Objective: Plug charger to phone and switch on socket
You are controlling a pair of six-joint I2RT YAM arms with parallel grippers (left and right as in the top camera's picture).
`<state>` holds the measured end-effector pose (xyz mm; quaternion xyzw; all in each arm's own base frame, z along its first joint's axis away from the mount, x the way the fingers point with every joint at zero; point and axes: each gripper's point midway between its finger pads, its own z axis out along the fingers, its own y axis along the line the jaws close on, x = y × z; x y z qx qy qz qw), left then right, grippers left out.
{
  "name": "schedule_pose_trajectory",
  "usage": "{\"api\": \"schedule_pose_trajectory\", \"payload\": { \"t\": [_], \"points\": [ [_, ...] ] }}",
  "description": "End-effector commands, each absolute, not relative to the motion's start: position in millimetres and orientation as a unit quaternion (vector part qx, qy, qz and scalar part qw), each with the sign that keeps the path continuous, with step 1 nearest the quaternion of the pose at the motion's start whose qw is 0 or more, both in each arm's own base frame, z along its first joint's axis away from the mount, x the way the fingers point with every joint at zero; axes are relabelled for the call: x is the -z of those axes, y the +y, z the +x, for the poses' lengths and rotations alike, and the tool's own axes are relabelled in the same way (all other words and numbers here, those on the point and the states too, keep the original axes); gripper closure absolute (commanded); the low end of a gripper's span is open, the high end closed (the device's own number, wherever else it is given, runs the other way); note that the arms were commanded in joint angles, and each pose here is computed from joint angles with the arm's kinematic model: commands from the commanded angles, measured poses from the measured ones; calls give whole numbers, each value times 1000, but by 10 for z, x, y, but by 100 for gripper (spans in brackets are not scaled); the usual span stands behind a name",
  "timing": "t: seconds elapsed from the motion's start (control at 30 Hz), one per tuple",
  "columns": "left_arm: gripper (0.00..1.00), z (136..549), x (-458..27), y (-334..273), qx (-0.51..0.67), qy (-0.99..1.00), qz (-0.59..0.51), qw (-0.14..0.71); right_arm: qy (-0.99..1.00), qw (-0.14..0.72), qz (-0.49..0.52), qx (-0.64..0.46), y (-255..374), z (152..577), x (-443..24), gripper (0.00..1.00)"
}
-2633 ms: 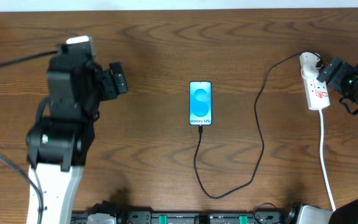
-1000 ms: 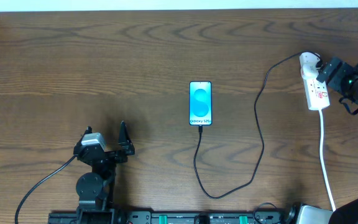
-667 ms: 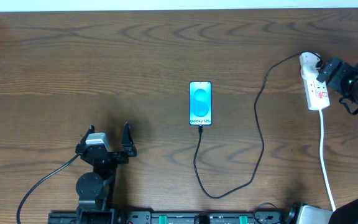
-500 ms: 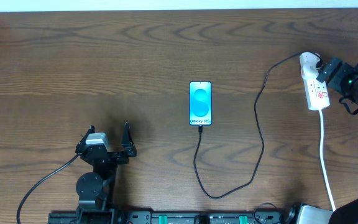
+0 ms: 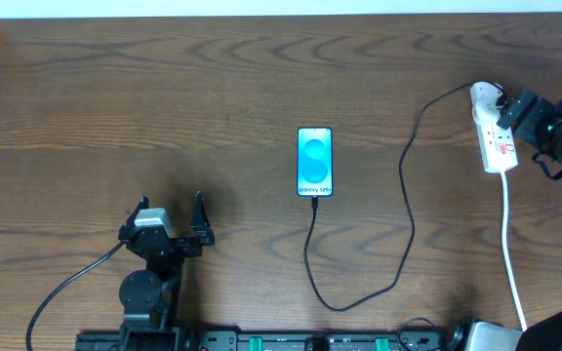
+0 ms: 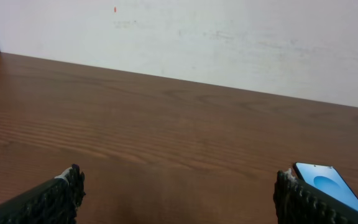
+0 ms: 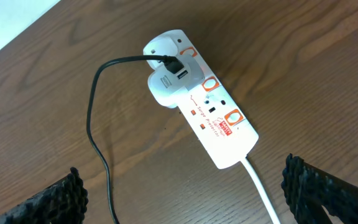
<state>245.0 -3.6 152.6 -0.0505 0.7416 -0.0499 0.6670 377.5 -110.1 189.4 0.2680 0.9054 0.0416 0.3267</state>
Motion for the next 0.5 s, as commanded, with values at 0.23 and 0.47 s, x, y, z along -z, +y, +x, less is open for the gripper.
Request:
{"api": "schedule_pose_trajectory", "payload": {
  "t": [0.23,0.47],
  "points": [
    [2,2439,-1366,-35,52,758,-54,648,903,329,272,-45,-1088,3776,-1913,1],
    [2,2439,-1366,-35,52,758,-54,648,904,326,274,-30,-1136,3753,-1903,1]
  ]
}}
